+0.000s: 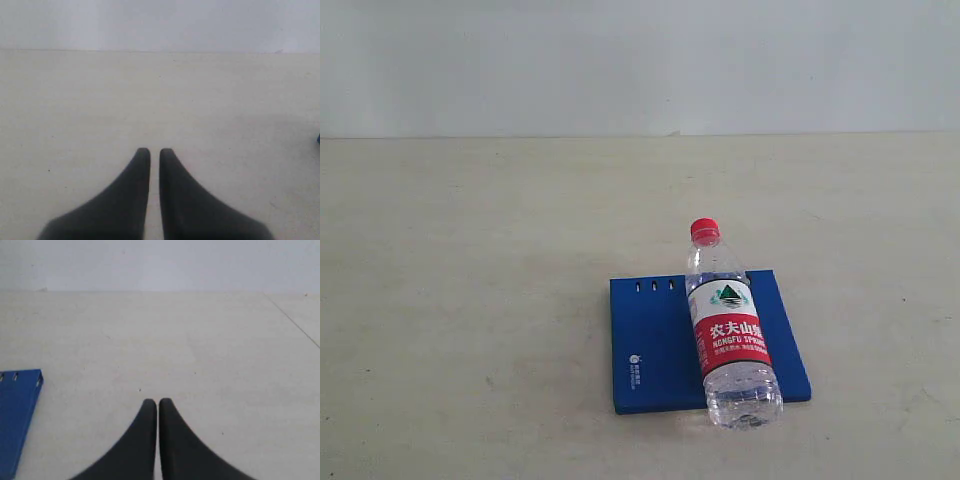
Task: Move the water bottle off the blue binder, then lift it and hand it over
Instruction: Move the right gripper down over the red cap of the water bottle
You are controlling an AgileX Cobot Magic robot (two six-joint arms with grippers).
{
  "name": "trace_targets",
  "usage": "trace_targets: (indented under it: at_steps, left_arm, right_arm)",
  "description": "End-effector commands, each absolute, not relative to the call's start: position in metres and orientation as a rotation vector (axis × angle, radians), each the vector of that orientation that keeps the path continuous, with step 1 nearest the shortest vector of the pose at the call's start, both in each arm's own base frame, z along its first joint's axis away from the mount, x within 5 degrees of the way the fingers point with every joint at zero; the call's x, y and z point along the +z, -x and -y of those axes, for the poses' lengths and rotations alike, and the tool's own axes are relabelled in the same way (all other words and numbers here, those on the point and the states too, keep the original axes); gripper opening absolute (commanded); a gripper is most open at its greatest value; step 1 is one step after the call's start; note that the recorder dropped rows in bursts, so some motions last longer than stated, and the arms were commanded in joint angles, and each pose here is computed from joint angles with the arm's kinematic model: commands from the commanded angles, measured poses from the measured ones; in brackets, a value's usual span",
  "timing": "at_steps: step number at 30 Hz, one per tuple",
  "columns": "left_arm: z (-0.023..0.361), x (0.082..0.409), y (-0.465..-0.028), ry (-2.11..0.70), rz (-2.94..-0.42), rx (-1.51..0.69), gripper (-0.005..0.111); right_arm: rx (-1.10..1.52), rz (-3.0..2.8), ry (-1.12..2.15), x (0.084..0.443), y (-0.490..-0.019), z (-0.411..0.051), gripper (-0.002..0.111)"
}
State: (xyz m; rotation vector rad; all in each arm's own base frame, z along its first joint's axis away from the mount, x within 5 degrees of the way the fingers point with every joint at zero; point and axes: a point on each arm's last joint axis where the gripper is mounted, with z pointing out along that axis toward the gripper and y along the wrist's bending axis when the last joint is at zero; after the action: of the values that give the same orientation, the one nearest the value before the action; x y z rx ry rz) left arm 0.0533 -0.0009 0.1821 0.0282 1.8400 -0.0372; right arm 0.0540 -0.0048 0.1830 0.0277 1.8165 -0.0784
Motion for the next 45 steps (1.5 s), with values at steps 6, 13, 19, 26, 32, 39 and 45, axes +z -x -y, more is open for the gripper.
trace_targets:
  at_steps: [6, 13, 19, 26, 32, 39, 45]
  left_arm:
    - [0.001, 0.181, -0.053, -0.034, -1.838, -0.035, 0.007]
    - [0.001, 0.181, -0.053, -0.034, -1.838, -0.035, 0.007]
    - [0.001, 0.181, -0.053, -0.034, -1.838, -0.035, 0.007]
    - [0.001, 0.181, -0.053, -0.034, -1.838, -0.035, 0.007]
    - [0.001, 0.181, -0.053, -0.034, -1.838, -0.035, 0.007]
    - [0.001, 0.181, -0.053, -0.034, -1.838, -0.035, 0.007]
    - [0.001, 0.181, -0.053, -0.034, -1.838, -0.035, 0.007]
  right_arm:
    - [0.264, -1.256, -0.279, 0.231, -0.053, 0.004, 0.000]
    - [0.546, -0.838, -0.427, 0.260, -0.037, 0.011, 0.000]
    - [0.668, -0.715, -0.571, 0.262, -0.033, 0.020, 0.000]
    - [0.984, -0.888, -0.789, 0.244, -0.047, 0.012, 0.000]
    - [0.885, -1.333, -0.800, 0.220, -0.055, -0.001, 0.034]
    - [0.606, -1.506, -0.447, 0.287, -0.087, -0.008, 0.039]
    - [0.405, -2.018, -0.202, 0.291, -0.187, -0.040, 0.039]
